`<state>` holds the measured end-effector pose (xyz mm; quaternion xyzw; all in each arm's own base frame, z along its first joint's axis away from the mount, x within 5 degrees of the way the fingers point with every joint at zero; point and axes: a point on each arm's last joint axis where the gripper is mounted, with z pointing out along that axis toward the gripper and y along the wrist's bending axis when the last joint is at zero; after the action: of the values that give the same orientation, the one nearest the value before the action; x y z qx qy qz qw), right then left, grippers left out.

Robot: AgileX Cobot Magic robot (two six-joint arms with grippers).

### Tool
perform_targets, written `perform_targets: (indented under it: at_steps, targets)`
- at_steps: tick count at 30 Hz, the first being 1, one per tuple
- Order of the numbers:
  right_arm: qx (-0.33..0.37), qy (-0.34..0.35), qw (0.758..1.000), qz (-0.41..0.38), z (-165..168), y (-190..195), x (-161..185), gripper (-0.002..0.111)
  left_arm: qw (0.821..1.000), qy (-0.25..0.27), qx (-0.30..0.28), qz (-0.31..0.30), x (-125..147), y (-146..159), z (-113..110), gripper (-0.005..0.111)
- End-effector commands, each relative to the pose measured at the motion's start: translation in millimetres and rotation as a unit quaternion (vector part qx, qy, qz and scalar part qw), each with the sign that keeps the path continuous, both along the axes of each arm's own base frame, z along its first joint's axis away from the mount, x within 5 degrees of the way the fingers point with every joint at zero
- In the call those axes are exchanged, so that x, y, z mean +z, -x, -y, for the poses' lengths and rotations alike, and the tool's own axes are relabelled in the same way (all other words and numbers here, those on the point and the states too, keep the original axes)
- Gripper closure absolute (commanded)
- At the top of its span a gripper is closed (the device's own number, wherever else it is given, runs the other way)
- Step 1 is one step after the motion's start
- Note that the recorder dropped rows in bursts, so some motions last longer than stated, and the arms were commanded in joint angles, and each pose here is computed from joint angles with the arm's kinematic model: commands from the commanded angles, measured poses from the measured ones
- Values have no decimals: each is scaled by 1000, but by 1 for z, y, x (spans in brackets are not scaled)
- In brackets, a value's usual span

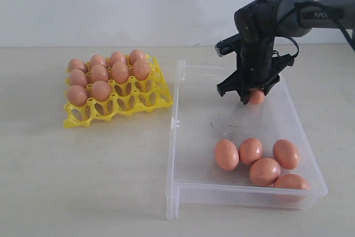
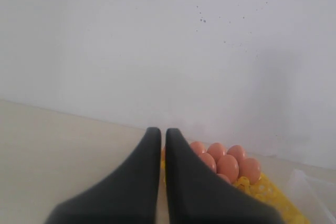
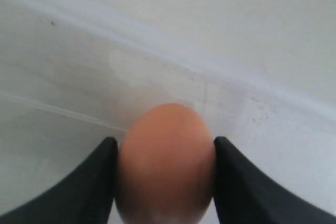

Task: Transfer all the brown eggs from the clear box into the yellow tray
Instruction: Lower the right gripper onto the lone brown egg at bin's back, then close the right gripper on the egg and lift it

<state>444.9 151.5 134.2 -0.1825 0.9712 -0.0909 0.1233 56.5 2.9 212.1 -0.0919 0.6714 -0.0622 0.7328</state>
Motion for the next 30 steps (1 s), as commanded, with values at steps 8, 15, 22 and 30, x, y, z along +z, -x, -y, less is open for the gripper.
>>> perform_targets:
  at_steps: [8, 15, 22, 30]
  targets:
    - [-14, -153, 979, 136, -17, -5, 75, 109, 1000, -3, -2, 3, 1, 0, 0, 103]
    - [18, -182, 968, 170, -19, 4, 115, 109, 1000, -3, -2, 3, 1, 0, 0, 103]
    - [90, -306, 924, 213, -42, 22, 138, 109, 1000, -3, -2, 3, 1, 0, 0, 103]
    - [109, -293, 898, 311, -59, 54, 101, 109, 1000, -3, -2, 3, 1, 0, 0, 103]
